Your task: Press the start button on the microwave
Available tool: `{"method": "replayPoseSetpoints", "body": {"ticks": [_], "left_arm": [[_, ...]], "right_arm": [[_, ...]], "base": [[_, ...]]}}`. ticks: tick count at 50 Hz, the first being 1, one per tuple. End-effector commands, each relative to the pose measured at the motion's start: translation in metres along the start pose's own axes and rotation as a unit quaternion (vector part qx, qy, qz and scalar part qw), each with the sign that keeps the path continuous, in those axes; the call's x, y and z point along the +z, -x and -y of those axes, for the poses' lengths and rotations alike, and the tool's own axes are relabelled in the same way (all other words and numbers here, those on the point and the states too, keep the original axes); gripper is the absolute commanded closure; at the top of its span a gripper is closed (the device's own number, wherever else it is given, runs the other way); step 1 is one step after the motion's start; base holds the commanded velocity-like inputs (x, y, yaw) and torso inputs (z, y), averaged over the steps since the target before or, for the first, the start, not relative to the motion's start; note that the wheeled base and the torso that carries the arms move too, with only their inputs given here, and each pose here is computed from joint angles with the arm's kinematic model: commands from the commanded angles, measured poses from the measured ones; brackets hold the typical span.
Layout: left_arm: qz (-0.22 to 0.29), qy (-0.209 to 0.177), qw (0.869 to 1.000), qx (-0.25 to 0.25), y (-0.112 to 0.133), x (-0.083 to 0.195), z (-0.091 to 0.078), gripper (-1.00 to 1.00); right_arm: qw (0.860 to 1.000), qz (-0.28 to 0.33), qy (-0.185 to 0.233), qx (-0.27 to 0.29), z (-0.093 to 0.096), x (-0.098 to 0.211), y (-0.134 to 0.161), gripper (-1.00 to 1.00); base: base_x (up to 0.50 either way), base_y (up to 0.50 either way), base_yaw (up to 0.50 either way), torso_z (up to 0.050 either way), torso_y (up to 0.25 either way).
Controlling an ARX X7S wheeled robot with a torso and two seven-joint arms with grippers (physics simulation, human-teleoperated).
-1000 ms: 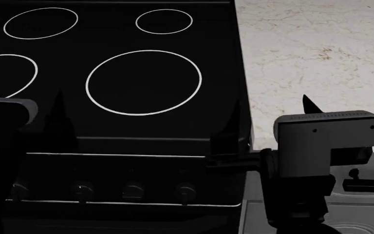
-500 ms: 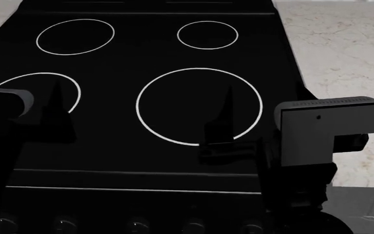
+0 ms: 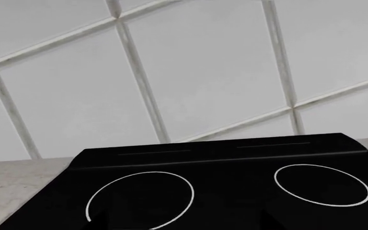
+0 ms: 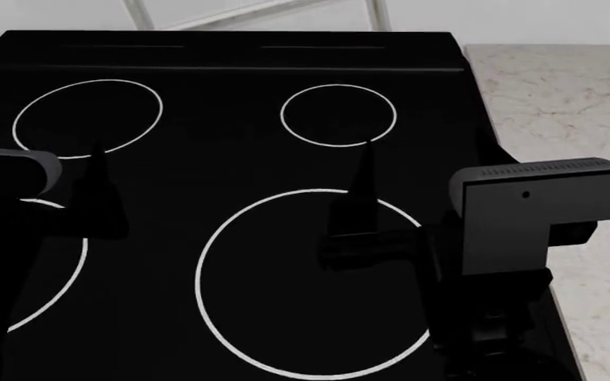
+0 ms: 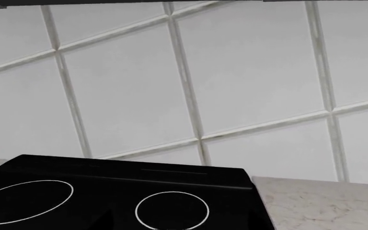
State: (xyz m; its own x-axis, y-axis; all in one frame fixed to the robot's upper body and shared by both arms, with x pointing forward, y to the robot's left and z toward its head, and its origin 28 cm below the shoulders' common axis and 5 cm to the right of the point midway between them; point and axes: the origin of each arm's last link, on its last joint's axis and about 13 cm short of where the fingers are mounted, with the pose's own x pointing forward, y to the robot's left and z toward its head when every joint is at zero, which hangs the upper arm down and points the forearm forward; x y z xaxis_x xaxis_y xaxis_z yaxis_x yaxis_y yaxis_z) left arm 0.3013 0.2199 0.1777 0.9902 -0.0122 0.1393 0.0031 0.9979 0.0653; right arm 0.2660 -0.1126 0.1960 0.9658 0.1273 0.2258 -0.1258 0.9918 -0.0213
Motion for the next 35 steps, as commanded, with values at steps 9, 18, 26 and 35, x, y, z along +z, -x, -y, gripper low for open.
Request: {"method": "replayPoseSetpoints", "body": {"ticks": [9,18,26,35], "left_arm": [[-0.003,0.000,1.000,0.002,0.001,-0.003,0.000,-1.00],[-0.003,0.000,1.000,0.004,0.001,-0.004,-0.001,-1.00],[-0.005,0.000,1.000,0.003,0.001,-0.005,-0.001,-1.00],[-0.004,-0.002,1.000,0.004,0.000,-0.005,-0.001,-1.00]], "right_arm": [[1.000,-0.010,-0.003,0.001,-0.001,-0.003,0.002,-1.00],[1.000,-0.013,0.016,-0.001,-0.005,0.001,0.004,-1.00],[0.997,0.029,0.076,-0.005,-0.015,0.033,0.012,-1.00],[0.990,0.076,0.122,-0.008,-0.022,0.078,0.015,-1.00]], "base": [[0.39,0.00,0.00,0.000,0.002],[0.00,0.00,0.00,0.000,0.000],[0.00,0.00,0.00,0.000,0.000],[0.00,0.00,0.00,0.000,0.000]]}}
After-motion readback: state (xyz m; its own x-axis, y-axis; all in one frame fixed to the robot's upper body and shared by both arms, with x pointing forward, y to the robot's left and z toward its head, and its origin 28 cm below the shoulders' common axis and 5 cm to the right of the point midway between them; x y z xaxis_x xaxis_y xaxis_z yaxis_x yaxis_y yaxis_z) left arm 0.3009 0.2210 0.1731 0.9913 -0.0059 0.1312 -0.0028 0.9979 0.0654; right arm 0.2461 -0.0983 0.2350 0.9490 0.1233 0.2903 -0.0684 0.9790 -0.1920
